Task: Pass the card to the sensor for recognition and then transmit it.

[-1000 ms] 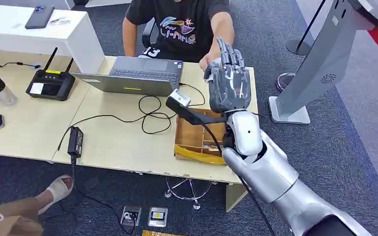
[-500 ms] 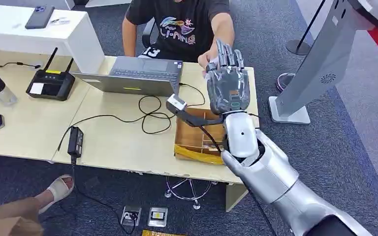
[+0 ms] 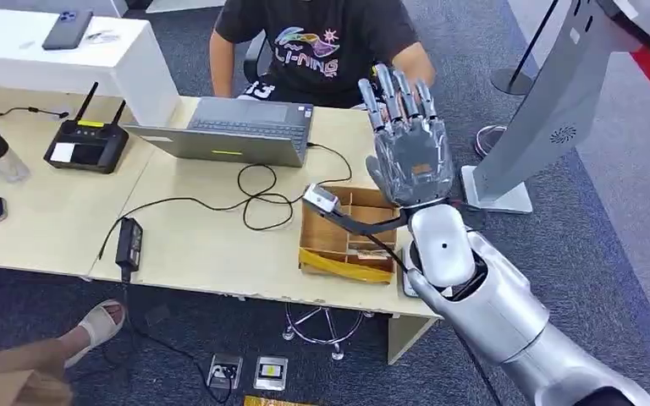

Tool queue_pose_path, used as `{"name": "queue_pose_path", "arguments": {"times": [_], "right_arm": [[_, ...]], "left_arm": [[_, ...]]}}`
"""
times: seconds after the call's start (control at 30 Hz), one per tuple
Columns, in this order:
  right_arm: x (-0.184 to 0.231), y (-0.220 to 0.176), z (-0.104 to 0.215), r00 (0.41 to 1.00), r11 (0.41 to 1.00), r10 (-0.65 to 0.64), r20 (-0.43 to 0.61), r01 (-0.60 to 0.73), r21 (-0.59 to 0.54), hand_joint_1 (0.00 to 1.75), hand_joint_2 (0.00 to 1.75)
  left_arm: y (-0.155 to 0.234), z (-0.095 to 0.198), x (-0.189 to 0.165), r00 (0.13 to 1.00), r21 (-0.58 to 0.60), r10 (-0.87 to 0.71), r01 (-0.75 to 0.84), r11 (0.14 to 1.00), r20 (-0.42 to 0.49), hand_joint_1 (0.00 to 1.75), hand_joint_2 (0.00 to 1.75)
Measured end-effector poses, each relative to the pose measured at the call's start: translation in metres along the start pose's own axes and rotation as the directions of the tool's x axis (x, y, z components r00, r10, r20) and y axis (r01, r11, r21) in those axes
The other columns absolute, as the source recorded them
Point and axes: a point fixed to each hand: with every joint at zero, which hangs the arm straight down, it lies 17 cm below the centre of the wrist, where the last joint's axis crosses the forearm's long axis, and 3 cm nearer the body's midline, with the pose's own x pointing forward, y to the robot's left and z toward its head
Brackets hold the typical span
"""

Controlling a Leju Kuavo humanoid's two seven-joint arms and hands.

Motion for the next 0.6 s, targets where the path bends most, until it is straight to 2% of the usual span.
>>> {"name": "queue_pose_path", "arguments": {"times": [0.27, 0.4, 0.6], "right_arm": [[-0.011, 0.006, 0.007, 0.999, 0.999, 0.023, -0.027, -0.023, 0.023, 0.00, 1.75], [-0.030, 0.015, 0.020, 0.997, 0.999, 0.028, -0.067, -0.025, 0.044, 0.00, 1.75], [-0.080, 0.027, 0.058, 0.972, 0.994, -0.082, -0.222, 0.095, 0.049, 0.00, 1.75]], "left_arm": [[0.000, 0.000, -0.003, 1.000, 0.002, -0.004, 0.004, 1.000, -0.011, 0.00, 1.75], [0.002, -0.001, -0.001, 1.000, 0.006, -0.008, 0.008, 1.000, 0.004, 0.00, 1.75], [0.003, -0.002, 0.002, 1.000, 0.007, 0.013, -0.014, 1.000, 0.028, 0.00, 1.75]]}}
